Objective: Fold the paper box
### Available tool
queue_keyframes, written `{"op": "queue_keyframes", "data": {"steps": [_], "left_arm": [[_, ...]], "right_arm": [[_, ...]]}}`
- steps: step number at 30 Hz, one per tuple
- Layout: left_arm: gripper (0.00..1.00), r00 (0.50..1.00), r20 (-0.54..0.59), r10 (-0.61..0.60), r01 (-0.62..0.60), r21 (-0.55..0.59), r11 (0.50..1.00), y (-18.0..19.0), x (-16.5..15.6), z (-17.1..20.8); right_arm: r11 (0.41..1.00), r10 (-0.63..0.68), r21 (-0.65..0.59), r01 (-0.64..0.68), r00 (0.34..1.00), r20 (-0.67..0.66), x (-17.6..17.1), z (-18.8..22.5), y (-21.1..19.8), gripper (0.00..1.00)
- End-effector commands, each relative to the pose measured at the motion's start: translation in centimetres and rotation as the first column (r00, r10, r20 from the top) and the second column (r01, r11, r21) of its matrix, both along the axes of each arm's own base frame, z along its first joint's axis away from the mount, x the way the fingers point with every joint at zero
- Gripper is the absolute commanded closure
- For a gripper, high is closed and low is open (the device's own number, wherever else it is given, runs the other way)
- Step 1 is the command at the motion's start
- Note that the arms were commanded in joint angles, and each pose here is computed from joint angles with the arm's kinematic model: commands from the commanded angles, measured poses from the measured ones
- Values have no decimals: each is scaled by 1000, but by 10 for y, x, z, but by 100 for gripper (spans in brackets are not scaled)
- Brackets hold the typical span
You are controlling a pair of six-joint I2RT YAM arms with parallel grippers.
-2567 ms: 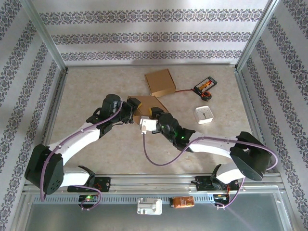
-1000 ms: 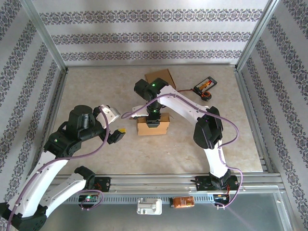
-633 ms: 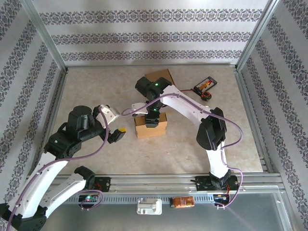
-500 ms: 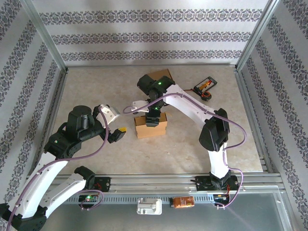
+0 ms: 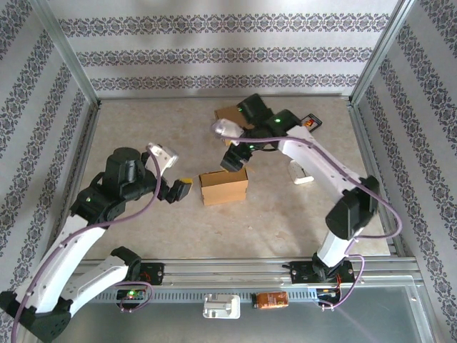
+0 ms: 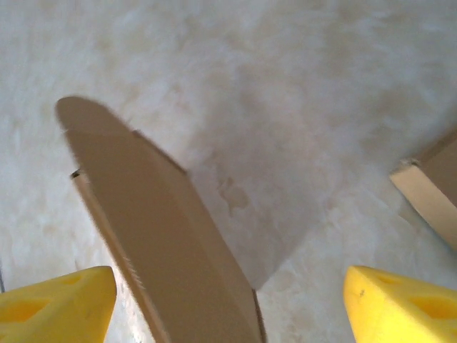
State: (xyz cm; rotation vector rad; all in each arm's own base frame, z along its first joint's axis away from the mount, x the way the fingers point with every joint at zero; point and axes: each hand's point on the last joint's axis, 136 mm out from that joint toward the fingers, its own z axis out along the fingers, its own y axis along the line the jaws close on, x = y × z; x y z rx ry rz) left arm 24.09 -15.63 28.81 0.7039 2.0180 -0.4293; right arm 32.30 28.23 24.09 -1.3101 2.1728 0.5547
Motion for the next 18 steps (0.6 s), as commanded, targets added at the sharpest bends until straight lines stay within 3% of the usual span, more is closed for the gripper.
{"op": "queue_keyframes", "data": {"steps": [1, 6, 9, 13, 18], "left_arm": [[0, 986, -66, 154, -162, -133, 978, 4, 19, 17], [0, 961, -143, 235, -258, -179, 949, 4, 36, 18], [0, 948, -198, 248, -279, -149, 949, 5, 43, 9], [0, 946, -283, 157, -197, -120, 973, -4, 28, -6], [0, 925, -366, 107, -140, -64, 988, -4, 7, -29]], "right_arm": [[933, -258, 236, 273, 962, -94, 22, 31, -16, 18], [809, -419, 356, 467, 884, -208, 20, 36, -64, 18], [745, -484, 418, 519, 853, -196, 15, 35, -94, 16], [750, -521, 454, 481, 853, -43, -3, 21, -119, 3], [792, -392, 515, 328, 920, 16, -30, 12, -106, 2]]}}
